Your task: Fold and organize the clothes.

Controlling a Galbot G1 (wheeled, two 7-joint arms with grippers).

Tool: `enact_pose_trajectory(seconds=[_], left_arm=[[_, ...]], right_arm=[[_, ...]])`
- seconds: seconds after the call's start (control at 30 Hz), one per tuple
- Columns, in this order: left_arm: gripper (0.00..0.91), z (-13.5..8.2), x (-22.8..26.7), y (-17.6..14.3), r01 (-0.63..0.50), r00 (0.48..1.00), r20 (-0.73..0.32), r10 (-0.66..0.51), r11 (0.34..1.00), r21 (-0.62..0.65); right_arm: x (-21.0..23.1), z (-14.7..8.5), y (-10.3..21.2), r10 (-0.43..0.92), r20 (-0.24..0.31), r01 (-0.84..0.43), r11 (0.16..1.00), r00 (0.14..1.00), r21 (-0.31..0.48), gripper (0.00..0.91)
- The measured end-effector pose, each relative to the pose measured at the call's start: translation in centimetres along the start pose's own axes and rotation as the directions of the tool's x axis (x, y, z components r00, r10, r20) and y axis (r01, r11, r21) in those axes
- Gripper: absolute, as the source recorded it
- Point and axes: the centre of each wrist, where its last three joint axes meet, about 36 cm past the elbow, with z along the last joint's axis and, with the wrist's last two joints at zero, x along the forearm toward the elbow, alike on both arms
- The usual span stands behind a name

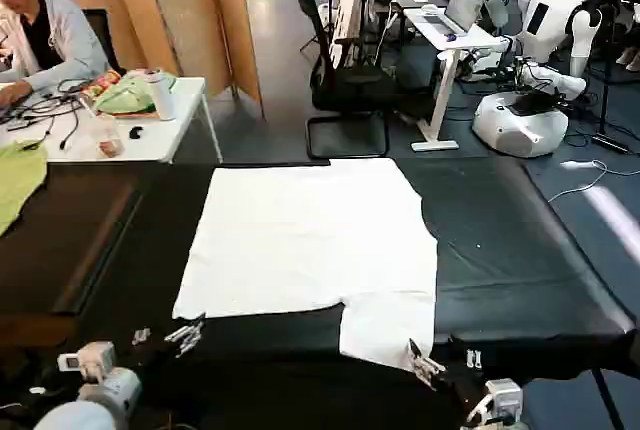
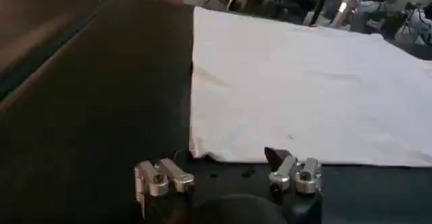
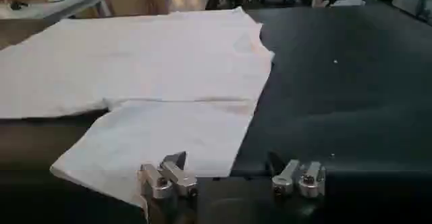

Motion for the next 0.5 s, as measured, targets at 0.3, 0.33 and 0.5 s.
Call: enact_pose_trajectory(seconds=[0.3, 0.33, 0.5], left_arm=[[0.000, 0.03, -0.30, 0.16, 0.006, 1.000, 0.009, -0.005, 1.000, -0.020], [0.000, 0.15, -0.41, 0.28, 0.009, 1.000, 0.005, -0.009, 1.000, -0.016], [0.000, 0.81, -0.70, 0.71, 0.029, 1.000, -0.008, -0.029, 1.000, -0.007]], right_arm=[[-0.07, 0.38, 0.53, 0.008, -0.025, -0.008, 1.000, 1.000, -0.003, 0.449], [-0.13, 0.44, 0.53, 0.010, -0.029, -0.010, 1.000, 1.000, -0.004, 0.361], [0.01, 0.49, 0.74, 0.012, -0.042, -0.013, 1.000, 0.999, -0.008, 0.000]])
